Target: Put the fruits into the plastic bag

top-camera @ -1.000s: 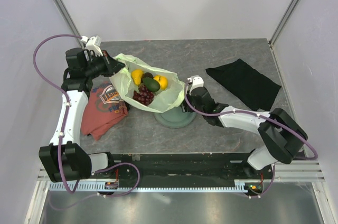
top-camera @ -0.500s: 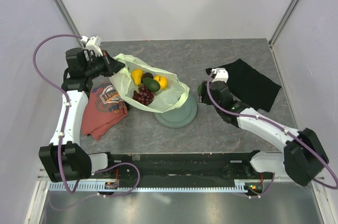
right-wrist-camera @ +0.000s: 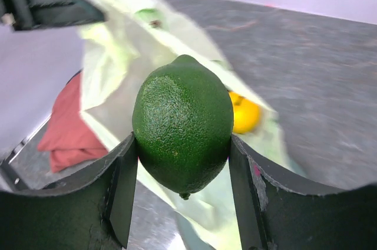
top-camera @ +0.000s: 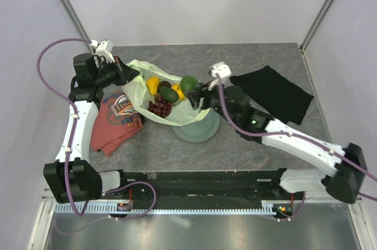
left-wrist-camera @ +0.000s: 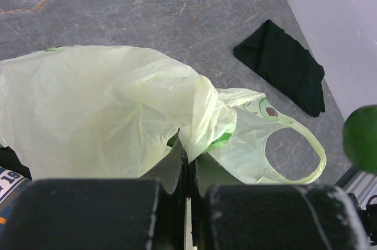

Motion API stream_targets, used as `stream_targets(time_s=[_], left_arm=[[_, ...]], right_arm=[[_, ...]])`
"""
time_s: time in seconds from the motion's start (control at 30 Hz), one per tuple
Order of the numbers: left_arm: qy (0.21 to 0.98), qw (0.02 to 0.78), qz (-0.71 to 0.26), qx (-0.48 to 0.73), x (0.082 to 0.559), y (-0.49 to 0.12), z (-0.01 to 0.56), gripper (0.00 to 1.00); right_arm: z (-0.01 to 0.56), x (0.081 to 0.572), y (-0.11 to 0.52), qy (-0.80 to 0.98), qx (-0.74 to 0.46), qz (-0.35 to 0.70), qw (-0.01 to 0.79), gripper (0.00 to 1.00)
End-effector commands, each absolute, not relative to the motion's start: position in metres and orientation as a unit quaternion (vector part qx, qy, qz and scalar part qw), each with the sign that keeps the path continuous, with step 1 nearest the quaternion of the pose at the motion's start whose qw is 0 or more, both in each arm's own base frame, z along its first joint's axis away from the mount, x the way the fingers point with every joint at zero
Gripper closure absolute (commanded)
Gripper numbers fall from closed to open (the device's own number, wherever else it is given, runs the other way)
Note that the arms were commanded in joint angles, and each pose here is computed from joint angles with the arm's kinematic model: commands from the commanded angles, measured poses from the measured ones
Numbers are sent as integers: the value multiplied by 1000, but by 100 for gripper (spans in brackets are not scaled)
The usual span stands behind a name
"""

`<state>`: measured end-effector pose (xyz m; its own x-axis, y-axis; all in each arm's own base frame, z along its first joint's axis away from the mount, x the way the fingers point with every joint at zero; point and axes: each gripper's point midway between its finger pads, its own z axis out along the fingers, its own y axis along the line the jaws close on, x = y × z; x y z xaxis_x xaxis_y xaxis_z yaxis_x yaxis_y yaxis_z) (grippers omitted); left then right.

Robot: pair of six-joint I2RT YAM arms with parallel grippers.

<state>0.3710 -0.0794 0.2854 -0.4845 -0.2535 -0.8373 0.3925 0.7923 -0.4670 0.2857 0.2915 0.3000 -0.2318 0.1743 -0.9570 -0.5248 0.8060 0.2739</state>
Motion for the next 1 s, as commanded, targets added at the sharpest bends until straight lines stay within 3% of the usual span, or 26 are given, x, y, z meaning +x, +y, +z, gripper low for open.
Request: stream_targets(time_s=[0.0, 0.07, 0.3, 0.67, 0.97], left_arm=[[788, 520, -326, 59, 372, -81, 297, 98], [788, 519, -325, 58, 372, -80, 297, 98], [787, 520, -326, 60, 371, -81, 298, 98], [786, 521, -326, 62, 371, -81, 299, 98], [786, 521, -327, 62, 371, -81, 299, 98]], right_arm=[[286, 294, 355, 742, -187, 275, 582, 66], [289, 298, 374, 748, -194, 276, 572, 66], [215, 319, 422, 813, -227, 237, 481, 66], [159, 346, 460, 839, -244, 202, 443, 65], [147, 360, 458, 854, -211, 168, 446, 53]])
